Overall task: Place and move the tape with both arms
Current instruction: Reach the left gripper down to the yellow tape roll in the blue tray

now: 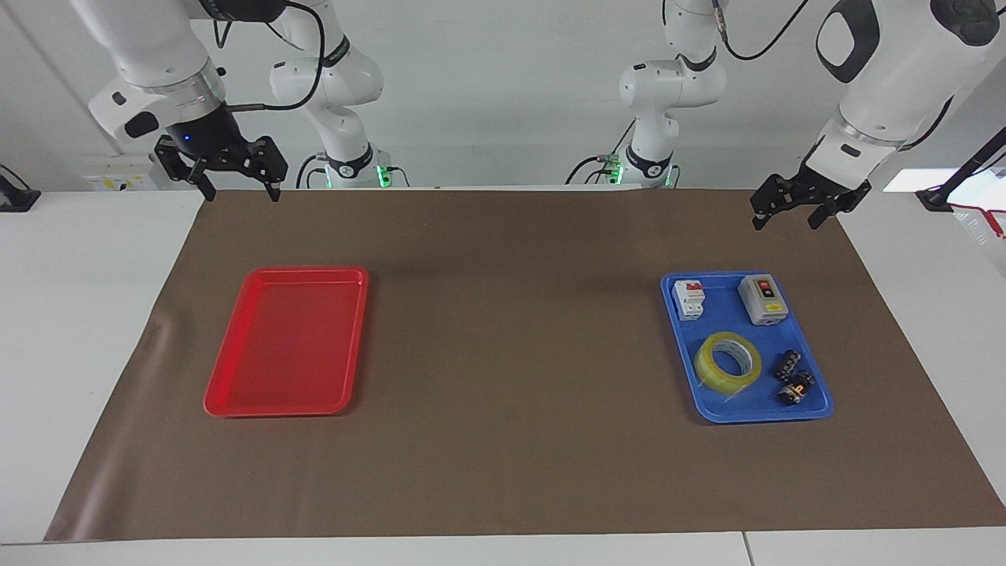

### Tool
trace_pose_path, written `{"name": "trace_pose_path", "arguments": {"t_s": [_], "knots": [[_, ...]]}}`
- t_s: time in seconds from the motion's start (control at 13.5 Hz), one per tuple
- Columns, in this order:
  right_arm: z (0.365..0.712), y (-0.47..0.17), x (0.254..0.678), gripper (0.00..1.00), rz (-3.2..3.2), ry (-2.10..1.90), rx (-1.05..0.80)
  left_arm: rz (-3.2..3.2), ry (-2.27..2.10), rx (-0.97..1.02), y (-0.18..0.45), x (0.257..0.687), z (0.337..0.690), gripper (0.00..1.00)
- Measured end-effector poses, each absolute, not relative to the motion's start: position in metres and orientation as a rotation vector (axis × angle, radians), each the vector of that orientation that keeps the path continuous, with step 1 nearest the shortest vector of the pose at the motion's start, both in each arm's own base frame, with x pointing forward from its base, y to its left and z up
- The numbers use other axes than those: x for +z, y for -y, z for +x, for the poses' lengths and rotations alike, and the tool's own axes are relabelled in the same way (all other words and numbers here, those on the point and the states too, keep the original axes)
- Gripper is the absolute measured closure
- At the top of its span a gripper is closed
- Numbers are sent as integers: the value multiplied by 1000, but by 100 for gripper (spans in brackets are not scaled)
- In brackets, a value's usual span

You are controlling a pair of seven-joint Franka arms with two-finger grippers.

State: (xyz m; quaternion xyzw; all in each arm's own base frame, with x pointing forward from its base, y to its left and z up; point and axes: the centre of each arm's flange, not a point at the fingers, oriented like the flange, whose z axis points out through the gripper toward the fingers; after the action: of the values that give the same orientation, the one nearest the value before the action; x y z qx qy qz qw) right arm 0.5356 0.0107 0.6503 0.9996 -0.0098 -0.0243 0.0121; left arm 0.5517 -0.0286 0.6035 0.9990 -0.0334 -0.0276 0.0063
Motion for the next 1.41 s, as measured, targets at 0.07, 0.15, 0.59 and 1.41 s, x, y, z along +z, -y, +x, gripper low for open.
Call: {"name": "trace_pose_path", "arguments": {"t_s": [0.07,0.15,0.59,1.41], "knots": [[536,-11,650,0,3116,31,-76,3126,104,-86,29,604,552,0],[536,-11,650,0,3116,31,-76,3126,104,-86,29,604,552,0],[536,-9,650,0,3116,35,-78,3126,101,-86,28,603,552,0],[534,-9,646,0,3115,35,-105,3126,11,94,-7,481,611,0]]}}
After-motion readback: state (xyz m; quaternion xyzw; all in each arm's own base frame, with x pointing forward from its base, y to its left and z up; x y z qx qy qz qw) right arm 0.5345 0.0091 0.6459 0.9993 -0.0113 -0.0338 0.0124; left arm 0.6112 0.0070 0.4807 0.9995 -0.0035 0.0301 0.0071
